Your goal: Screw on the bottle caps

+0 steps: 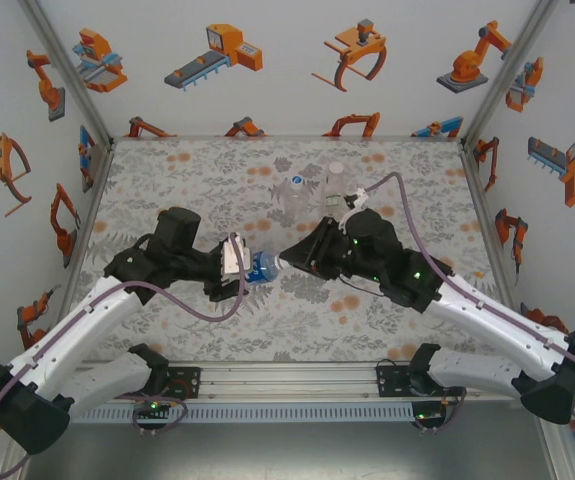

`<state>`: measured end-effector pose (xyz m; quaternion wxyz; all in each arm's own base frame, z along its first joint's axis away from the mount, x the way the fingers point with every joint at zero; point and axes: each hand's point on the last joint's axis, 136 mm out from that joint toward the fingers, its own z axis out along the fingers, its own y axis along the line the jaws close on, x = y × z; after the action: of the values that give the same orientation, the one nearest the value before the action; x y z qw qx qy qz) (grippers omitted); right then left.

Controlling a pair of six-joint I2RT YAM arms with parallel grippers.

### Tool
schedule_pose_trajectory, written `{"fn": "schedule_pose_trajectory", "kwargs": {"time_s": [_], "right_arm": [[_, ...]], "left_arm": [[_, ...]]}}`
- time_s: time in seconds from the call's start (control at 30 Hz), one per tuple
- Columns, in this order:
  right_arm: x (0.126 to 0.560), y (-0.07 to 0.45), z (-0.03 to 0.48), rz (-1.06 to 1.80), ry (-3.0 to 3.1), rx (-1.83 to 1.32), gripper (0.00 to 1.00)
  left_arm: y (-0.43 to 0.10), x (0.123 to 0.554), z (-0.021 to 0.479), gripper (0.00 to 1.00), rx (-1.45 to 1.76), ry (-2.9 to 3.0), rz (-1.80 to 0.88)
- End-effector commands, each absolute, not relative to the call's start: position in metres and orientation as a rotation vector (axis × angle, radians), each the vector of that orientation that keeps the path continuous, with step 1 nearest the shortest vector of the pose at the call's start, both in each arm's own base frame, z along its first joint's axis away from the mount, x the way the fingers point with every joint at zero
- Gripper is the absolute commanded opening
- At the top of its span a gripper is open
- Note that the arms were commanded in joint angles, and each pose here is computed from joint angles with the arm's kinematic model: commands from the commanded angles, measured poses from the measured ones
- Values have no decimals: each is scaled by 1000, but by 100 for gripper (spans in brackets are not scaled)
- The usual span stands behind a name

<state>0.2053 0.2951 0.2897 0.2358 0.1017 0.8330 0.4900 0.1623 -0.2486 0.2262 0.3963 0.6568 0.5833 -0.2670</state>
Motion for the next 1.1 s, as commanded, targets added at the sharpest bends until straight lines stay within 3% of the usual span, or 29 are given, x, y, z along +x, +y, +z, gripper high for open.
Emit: {"fn": "schedule_pose_trajectory", "kwargs": {"time_s": [0.0, 0.43, 0.7, 0.87, 1.07], "right_arm": [[202, 314, 294, 1431, 2294, 241, 23], [208, 282, 327, 1232, 2181, 116, 57], [217, 274, 369, 1064, 2015, -181, 60], [181, 298, 400, 976, 1637, -831, 57], [134, 304, 399, 878, 1357, -1343, 57]], "left_arm": [[-261, 152, 256, 0, 1656, 1326, -750], [-262, 152, 255, 0, 1660, 1322, -747], [-262, 150, 254, 0, 1668, 1309, -761], [-263, 146, 255, 0, 1678, 1295, -779], [-263, 140, 254, 0, 1703, 1266, -810]]}}
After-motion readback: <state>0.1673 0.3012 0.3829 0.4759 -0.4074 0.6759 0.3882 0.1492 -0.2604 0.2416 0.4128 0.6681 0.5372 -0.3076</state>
